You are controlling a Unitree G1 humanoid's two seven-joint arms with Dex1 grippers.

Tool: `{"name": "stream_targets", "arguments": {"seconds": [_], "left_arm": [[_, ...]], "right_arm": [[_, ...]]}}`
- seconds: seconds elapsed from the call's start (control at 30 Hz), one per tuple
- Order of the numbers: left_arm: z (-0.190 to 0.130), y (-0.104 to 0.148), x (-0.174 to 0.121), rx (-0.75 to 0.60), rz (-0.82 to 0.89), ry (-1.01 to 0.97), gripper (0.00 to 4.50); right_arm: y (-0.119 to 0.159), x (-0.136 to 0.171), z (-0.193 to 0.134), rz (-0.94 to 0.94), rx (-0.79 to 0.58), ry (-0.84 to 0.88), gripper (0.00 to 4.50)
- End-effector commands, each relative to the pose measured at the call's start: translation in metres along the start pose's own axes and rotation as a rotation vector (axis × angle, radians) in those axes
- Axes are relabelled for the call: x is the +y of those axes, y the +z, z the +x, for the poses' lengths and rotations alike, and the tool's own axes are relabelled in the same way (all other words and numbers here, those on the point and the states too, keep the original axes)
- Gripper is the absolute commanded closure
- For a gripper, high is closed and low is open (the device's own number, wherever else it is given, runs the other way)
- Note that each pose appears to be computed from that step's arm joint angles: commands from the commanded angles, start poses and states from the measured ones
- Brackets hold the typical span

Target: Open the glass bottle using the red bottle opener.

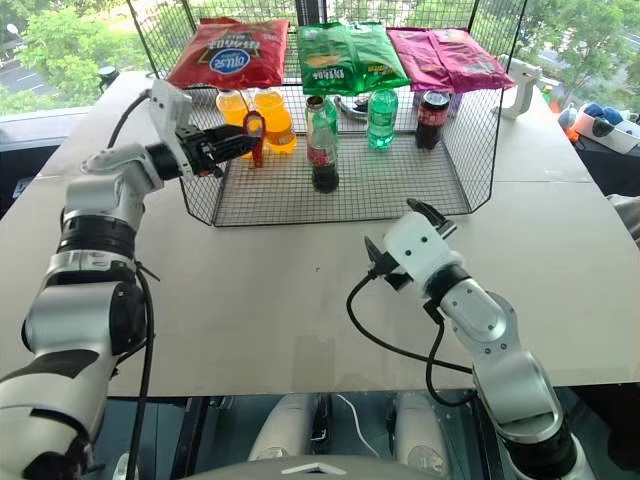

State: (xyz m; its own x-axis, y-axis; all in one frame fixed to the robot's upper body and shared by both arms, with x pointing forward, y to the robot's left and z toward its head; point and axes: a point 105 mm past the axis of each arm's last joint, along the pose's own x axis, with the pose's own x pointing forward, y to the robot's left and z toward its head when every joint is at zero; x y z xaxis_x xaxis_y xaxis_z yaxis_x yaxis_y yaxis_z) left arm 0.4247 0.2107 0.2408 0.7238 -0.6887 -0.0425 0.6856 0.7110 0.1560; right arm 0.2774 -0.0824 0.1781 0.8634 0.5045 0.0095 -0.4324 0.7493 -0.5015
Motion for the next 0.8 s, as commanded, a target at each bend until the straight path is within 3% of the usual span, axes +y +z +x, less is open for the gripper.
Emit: {"name": "stream_targets", "arguments": {"seconds": [0.03,0.27,0.37,0.43,0.47,0.7,0.8], "left_arm": [[-0.0029,0.0230,0.0035,-0.032,0.086,0.001,2.65],[-0.0040,0.0263,0.0056,-0.047,0.090,0.009,2.65],[-0.0042,0.0265,0.0064,-0.043,0.105,0.014,3.42],[-0.0041,0.0271,0.0064,-0.046,0.110,0.014,4.35],[-0.0040,0.0271,0.0063,-0.046,0.112,0.013,4.46],[-0.0051,0.0258,0.0063,-0.044,0.112,0.010,4.46],[-0.0080,0.0298,0.0050,-0.094,0.038,-0.005,4.46]], "right_arm": [[0.0098,-0.0038,-0.0026,-0.015,-0.045,-0.028,0.00],[0.0086,-0.0026,-0.0020,-0.011,-0.044,-0.028,0.00],[0.0084,-0.0025,-0.0017,-0.009,-0.045,-0.028,0.00],[0.0084,-0.0025,-0.0014,-0.009,-0.045,-0.029,0.00],[0.0083,-0.0026,-0.0012,-0.009,-0.045,-0.029,0.00],[0.0082,-0.0032,-0.0007,-0.010,-0.045,-0.031,0.00],[0.0087,-0.0038,-0.0008,-0.016,-0.047,-0.031,0.00]]}}
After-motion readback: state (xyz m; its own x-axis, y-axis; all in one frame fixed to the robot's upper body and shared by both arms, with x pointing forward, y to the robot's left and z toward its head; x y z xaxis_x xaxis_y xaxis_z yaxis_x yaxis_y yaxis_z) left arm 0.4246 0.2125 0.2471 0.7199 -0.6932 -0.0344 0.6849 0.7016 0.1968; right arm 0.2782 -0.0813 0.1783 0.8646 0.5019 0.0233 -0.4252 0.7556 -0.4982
